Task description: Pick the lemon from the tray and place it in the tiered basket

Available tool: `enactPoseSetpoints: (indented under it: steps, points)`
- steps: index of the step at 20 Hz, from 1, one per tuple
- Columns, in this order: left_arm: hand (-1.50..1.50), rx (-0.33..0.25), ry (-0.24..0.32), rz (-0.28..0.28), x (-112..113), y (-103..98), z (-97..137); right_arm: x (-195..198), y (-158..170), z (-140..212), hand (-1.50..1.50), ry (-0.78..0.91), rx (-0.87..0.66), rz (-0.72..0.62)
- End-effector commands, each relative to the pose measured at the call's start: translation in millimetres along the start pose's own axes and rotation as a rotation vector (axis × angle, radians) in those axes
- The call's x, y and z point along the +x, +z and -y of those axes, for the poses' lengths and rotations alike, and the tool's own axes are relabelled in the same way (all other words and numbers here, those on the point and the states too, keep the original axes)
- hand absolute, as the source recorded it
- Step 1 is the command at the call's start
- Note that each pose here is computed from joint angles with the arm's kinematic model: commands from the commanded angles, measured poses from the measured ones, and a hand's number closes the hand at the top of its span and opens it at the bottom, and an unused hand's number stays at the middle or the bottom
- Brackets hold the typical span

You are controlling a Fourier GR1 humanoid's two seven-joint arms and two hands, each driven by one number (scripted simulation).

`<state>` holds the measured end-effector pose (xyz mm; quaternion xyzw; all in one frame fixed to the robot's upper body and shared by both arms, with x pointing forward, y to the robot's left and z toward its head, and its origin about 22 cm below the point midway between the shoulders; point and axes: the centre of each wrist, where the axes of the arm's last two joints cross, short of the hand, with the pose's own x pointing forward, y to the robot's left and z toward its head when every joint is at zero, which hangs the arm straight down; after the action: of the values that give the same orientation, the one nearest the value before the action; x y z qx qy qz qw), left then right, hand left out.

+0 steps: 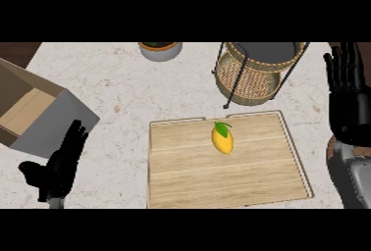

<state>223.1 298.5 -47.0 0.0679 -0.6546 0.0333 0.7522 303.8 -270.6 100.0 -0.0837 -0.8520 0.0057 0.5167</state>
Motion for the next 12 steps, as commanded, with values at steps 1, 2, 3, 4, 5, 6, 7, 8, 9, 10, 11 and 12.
enactPoseSetpoints:
  steps: [1,2,3,4,5,6,7,8,9,10,11,12]
  points:
    - [0.0,-0.031,-0.013,0.066,26.0,-17.6,20.8,-7.4,-27.4,-9.1,1.5,-0.079,0.093,-0.007]
    - [0.0,-0.031,-0.043,0.106,30.9,-25.2,11.3,-1.8,-18.0,-21.5,1.5,-0.196,0.207,-0.026]
    - [0.0,-0.043,-0.061,0.181,39.5,-25.6,33.0,0.1,-34.9,-26.7,1.5,-0.255,0.266,-0.02]
    - [0.0,-0.071,-0.077,0.224,53.2,-31.0,43.2,6.3,-39.5,-44.1,1.5,-0.328,0.348,-0.037]
    - [0.0,-0.078,-0.101,0.269,66.0,-37.3,39.0,-1.4,-34.0,-47.6,1.5,-0.397,0.432,-0.055]
    - [0.0,-0.116,-0.117,0.324,74.8,-38.8,51.8,4.4,-41.9,-52.2,1.5,-0.442,0.511,-0.063]
    - [0.0,-0.073,-0.053,0.222,51.7,-30.5,37.4,-16.8,-17.0,-43.5,1.5,-0.718,-0.164,-0.066]
    - [0.0,-0.139,-0.103,0.298,71.9,-35.0,70.7,-18.5,-49.5,-9.7,1.5,-0.084,0.356,-0.229]
    - [0.0,-0.123,-0.088,0.296,73.4,-33.5,69.5,-44.5,-27.4,-29.3,-1.5,-0.384,0.421,-0.35]
    - [0.0,-0.149,-0.084,0.296,78.5,-38.9,73.7,-44.8,-16.9,-63.0,-1.5,-0.613,0.503,-0.354]
    - [0.0,-0.146,-0.084,0.289,75.1,-36.1,80.6,-47.3,-15.1,-65.0,-1.5,-0.666,0.577,-0.381]
    - [0.0,-0.156,-0.084,0.296,77.6,-34.2,86.9,-51.9,-15.0,-62.2,-1.5,-0.713,0.629,-0.371]
